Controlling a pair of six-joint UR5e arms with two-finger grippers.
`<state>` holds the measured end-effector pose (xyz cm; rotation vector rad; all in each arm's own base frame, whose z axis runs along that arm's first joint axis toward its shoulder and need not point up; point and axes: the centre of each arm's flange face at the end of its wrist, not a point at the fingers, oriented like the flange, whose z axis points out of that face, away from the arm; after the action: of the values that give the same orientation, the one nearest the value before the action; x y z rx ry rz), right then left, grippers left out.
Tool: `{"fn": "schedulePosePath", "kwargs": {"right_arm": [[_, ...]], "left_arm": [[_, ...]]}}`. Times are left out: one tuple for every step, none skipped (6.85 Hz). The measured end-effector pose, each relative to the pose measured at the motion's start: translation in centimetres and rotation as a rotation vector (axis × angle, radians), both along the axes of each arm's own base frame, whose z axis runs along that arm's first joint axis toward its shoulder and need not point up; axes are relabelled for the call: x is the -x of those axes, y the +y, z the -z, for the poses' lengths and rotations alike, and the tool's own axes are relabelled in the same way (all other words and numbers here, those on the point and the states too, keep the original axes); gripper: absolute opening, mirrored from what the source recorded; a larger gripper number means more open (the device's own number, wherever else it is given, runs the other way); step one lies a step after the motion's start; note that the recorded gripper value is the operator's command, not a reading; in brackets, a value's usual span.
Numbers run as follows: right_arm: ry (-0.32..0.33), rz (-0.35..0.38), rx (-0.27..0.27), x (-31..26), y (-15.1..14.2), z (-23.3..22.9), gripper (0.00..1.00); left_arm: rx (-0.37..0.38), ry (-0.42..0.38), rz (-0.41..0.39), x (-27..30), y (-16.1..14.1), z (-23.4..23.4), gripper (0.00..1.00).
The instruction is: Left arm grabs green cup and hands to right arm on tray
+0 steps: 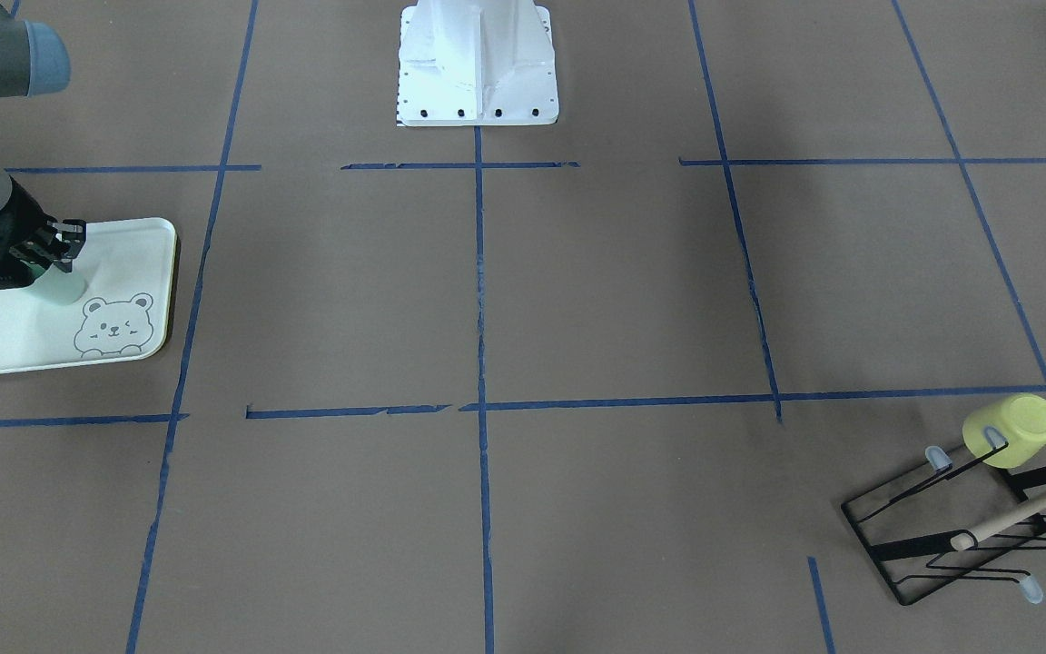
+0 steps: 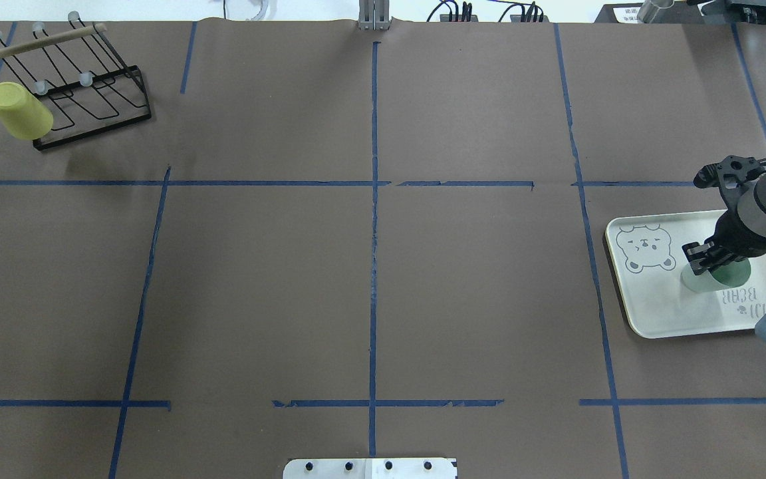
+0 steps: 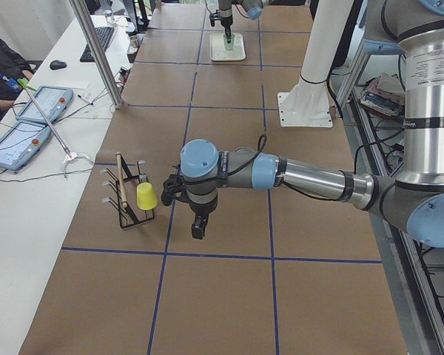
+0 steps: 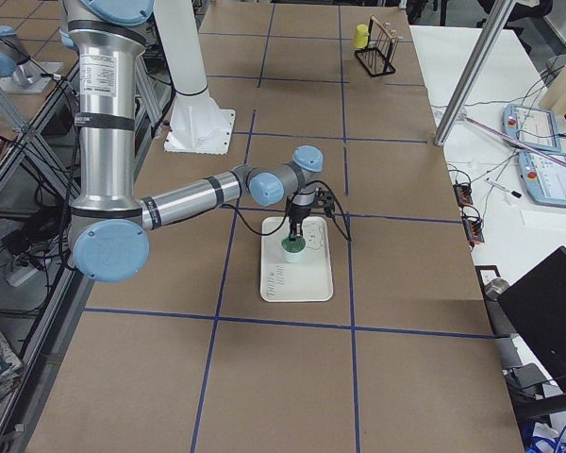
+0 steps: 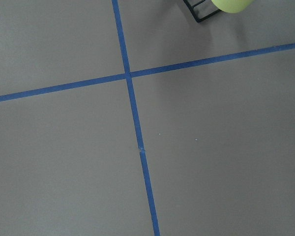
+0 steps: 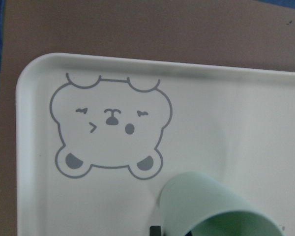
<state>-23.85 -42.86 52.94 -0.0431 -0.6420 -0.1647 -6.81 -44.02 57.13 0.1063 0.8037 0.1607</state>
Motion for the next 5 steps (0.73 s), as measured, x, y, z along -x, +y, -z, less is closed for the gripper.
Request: {"fn": "schedulePosePath", "kwargs": {"right_arm": [[-0.001, 0.001, -0.002, 0.1, -0.1, 0.1, 1.0], [-0.009, 0.001, -0.012, 0.2, -0.2, 0.6, 1.0], [-0.027, -0.003, -0.033, -0.1, -0.3, 2.0, 1.0], [-0.05, -0.021, -0.057, -1.4, -0.4, 3.8, 1.0], [-0.069, -0.05, -0.077, -4.0, -0.7, 4.9, 1.0]], "left_arm": [[0.0, 0.0, 0.0, 0.0, 0.0, 0.0, 1.0], [-0.001, 0.0, 0.0, 0.0, 0.0, 0.0, 1.0], [-0.001, 0.0, 0.0, 0.0, 0.0, 0.0, 1.0], [0.0, 0.0, 0.0, 0.0, 0.0, 0.0, 1.0], [0.0, 0.0, 0.0, 0.0, 0.0, 0.0, 1.0]]}}
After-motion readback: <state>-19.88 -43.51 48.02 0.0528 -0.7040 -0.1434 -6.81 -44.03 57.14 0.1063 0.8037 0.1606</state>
